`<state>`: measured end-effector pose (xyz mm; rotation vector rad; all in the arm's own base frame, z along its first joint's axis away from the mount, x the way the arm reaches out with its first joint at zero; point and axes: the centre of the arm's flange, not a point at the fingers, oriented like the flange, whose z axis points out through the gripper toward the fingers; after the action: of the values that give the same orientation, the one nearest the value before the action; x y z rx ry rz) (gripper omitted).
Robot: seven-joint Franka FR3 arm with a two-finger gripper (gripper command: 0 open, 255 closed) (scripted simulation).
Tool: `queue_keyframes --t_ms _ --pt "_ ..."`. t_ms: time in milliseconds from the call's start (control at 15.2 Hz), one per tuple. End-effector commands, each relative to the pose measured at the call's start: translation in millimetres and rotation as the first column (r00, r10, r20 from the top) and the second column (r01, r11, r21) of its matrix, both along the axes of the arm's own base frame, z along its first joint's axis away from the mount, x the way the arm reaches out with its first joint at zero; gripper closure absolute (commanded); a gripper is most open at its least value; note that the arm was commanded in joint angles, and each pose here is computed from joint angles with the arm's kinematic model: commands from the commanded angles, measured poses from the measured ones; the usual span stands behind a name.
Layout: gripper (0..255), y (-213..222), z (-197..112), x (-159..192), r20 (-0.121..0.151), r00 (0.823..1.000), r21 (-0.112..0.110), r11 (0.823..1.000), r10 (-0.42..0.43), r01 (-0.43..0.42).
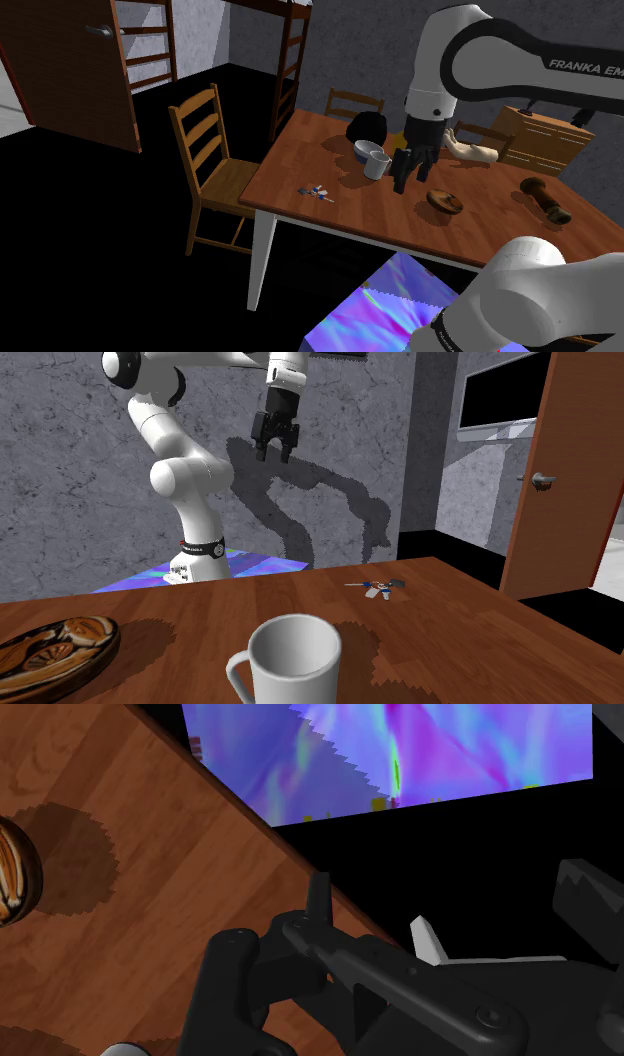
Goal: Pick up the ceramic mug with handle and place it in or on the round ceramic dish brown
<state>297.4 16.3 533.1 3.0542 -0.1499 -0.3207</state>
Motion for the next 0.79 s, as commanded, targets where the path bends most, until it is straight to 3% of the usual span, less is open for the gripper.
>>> queue_keyframes --t_ms 0,726 --pt "0 0.0 0.0 0.0 0.000 1.000 0.000 1.000 0.000 0.000" --pt "0 -105.4 -51.5 75.0 0.063 0.998 -0.003 1.000 -0.021 0.021"
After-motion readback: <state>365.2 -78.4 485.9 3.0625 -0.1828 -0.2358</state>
